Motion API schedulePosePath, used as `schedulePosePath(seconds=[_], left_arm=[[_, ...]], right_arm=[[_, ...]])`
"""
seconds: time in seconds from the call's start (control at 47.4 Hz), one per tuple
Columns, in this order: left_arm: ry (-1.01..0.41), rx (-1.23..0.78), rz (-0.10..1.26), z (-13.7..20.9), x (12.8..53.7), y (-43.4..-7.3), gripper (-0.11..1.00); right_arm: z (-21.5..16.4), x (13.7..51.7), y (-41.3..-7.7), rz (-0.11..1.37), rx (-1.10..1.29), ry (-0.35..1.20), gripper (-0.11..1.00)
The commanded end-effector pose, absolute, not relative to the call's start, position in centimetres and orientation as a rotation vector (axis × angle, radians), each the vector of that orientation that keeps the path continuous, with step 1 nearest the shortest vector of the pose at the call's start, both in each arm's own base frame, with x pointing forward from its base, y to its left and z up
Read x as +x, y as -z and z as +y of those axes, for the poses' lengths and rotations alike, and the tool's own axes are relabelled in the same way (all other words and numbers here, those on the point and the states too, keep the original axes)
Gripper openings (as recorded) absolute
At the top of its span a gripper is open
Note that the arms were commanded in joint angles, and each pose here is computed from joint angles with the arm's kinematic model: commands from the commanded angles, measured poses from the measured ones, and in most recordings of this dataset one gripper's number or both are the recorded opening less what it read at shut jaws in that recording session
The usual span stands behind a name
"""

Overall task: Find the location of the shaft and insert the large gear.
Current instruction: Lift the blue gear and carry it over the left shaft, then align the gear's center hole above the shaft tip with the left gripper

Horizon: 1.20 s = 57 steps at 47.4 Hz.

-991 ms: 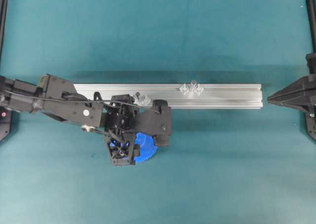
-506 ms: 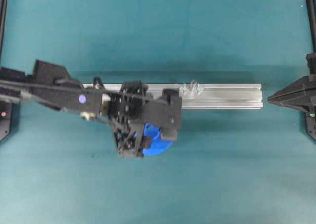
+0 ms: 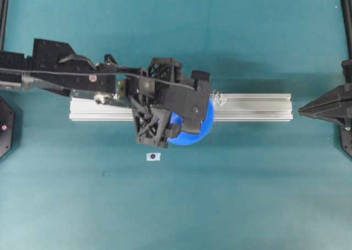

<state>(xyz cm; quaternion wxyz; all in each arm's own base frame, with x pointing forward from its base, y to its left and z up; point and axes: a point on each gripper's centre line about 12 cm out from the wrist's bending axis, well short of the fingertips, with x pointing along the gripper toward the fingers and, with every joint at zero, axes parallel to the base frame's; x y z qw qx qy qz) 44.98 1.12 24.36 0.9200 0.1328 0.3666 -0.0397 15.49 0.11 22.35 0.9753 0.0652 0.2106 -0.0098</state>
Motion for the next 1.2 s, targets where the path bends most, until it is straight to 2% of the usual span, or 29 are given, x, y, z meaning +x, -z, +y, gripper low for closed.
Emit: schedulePosePath(seconds=[0.0,0.232,0.591,0.949,1.181], left_arm=[[0.054,0.291,0.638,1.9,46.0,-27.0,0.71],[0.031,0.322,0.556,3.0,47.4,-26.4,0.71],[0.012,0.346,0.54,4.3,49.0,-25.1,0.71],[0.014,0.343,0.584,4.8,50.4,-22.1,0.71],[0.008,0.34,0.593,5.3,50.6,-21.7,0.71]], right_arm=[[0.0,15.6,-22.7,0.411,0.141,0.024,0.0],[0.0,15.4,-22.9,0.4,0.142,0.025,0.0],[-0.1,15.2,-22.8,0.393,0.142,0.035,0.0],[-0.2,15.0,-22.7,0.387,0.143,0.037,0.0],[-0.2,14.9,-22.8,0.382,0.143,0.04,0.0]])
